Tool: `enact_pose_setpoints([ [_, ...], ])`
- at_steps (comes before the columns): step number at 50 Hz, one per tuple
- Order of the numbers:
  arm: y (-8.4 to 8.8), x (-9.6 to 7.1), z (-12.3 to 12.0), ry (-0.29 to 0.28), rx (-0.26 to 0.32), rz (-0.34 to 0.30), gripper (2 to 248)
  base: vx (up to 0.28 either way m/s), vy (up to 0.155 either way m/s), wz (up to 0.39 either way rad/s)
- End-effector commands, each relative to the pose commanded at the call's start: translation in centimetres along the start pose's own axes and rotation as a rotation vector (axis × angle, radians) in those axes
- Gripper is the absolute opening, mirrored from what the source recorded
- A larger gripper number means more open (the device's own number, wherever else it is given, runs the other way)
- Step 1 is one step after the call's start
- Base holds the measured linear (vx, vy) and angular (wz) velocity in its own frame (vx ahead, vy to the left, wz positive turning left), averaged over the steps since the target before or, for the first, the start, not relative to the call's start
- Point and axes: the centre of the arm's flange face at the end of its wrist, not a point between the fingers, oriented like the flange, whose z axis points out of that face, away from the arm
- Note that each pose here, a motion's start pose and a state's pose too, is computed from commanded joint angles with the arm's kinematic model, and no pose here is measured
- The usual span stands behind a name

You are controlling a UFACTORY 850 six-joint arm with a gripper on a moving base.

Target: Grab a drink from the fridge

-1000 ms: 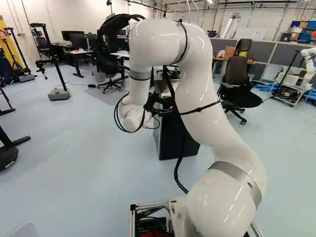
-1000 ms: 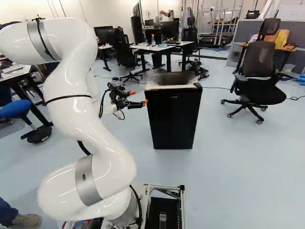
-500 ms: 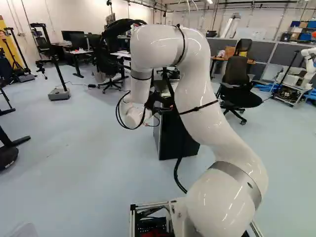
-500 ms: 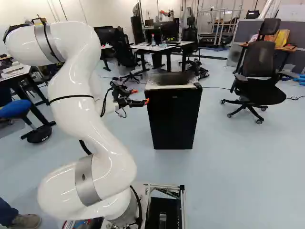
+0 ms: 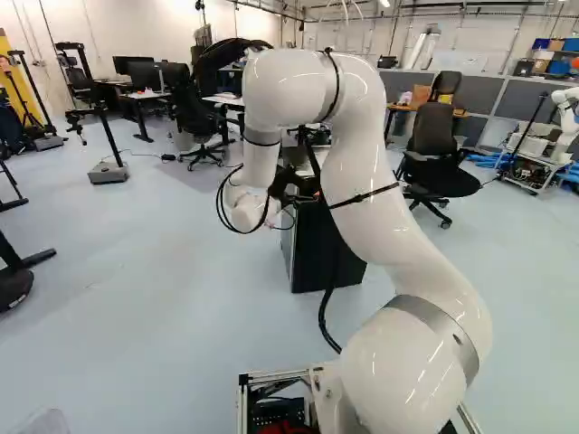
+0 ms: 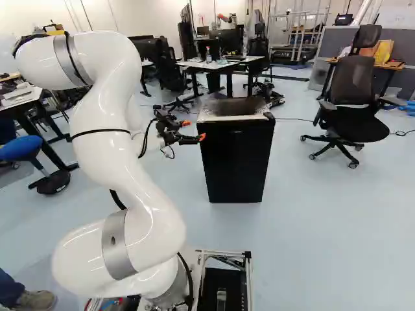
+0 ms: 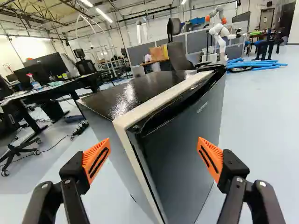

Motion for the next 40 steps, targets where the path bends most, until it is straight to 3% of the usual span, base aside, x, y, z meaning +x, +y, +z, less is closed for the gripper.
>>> enact_pose_setpoints([
  [40, 0.2, -0.5, 2.2, -0.072, -0.036, 0.019, 247, 0.000, 0.000, 0.000],
])
